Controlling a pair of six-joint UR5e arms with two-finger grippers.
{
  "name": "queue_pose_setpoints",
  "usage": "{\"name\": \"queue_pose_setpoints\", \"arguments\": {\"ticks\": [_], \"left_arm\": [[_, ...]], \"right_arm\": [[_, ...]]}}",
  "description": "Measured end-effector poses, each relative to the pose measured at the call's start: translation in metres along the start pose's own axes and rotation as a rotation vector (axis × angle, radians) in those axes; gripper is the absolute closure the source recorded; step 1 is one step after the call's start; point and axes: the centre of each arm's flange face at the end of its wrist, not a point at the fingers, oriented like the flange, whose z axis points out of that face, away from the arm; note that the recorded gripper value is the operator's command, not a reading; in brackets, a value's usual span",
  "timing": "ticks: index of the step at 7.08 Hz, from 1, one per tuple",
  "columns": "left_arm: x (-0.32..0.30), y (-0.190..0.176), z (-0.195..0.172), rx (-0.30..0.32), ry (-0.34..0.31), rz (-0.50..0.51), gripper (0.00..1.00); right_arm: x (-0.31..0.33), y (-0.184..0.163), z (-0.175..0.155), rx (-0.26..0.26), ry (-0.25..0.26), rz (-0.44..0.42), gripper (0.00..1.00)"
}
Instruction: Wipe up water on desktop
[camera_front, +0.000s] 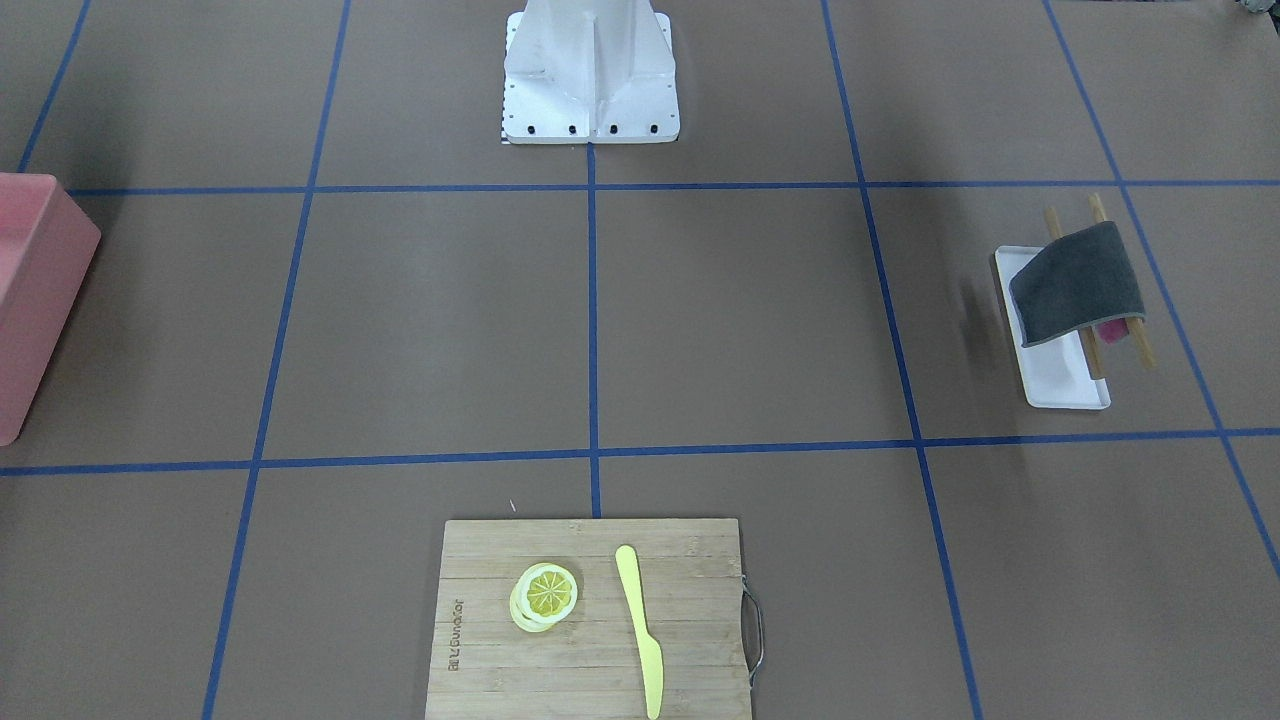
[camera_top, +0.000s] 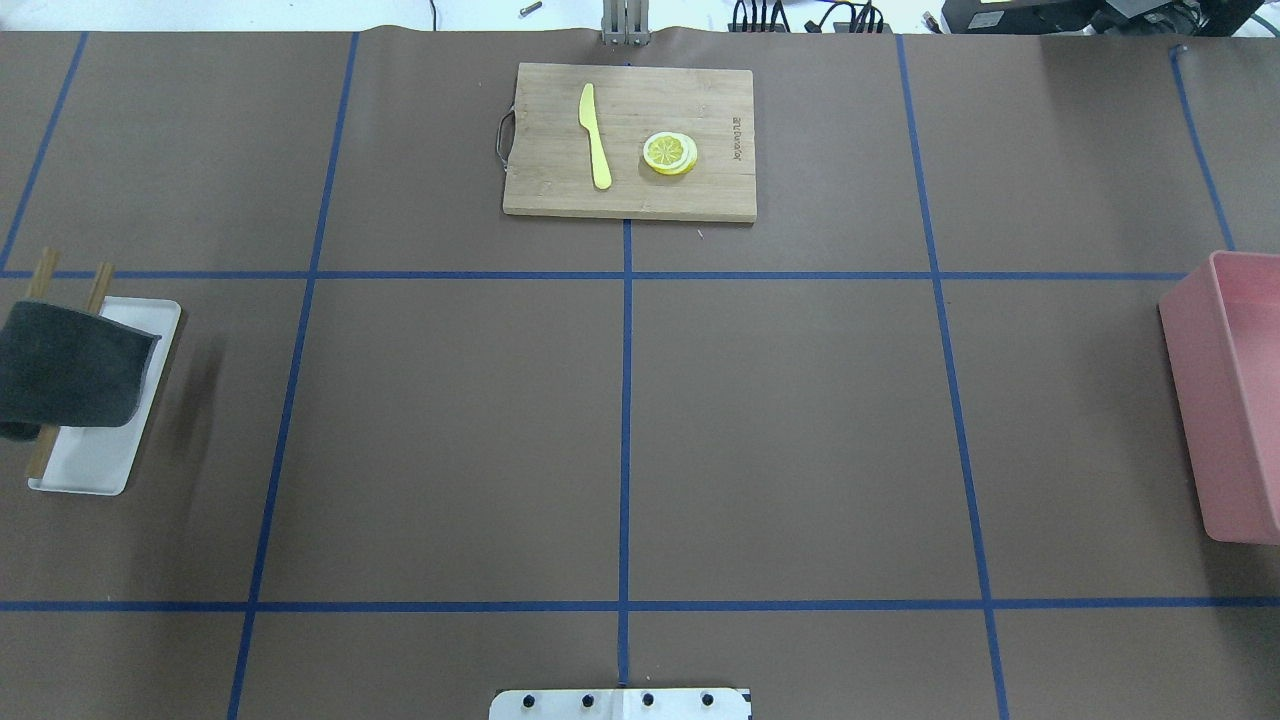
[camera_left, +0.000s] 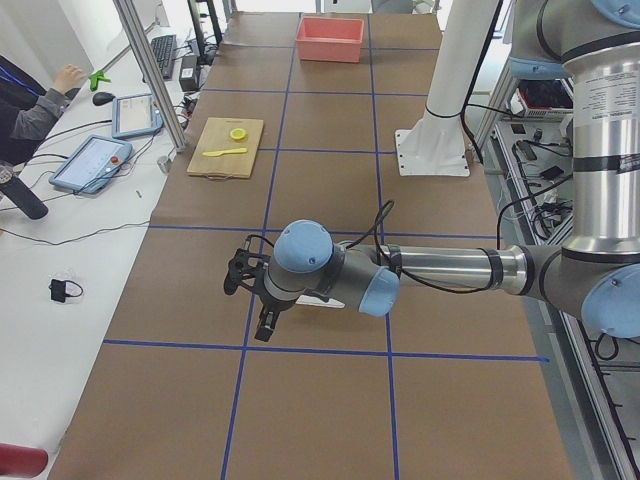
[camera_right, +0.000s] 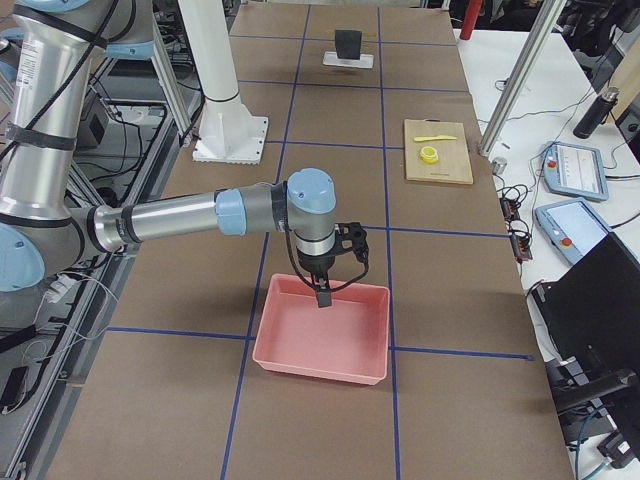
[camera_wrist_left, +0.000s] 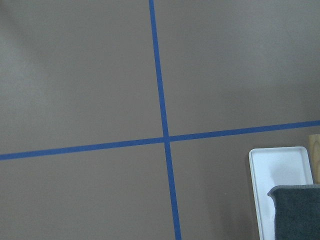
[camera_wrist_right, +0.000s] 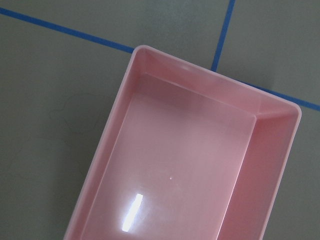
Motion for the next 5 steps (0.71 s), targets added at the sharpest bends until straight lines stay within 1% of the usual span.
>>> {"name": "queue_pose_setpoints", "arguments": {"ticks": [1,2,4,5], "left_arm": [[0.005,-0.009,-0.004,0.028,0.005,0.03,0.02],[0.01,-0.014,-0.008,0.045,0.009,0.046,0.02],[0.015,-0.015,-0.011,0.064,0.024,0.068,0.02],[0.016,-0.017,-0.012,0.083,0.028,0.083,0.02]], "right_arm": [[-0.003,-0.006,-0.006,0.016,0.004,-0.007,0.0],[-0.005,-0.008,-0.008,0.021,-0.001,0.002,0.0],[-0.003,-0.006,-0.011,0.026,-0.003,0.026,0.0],[-0.003,-0.008,-0.014,0.034,-0.001,0.03,0.0]]}}
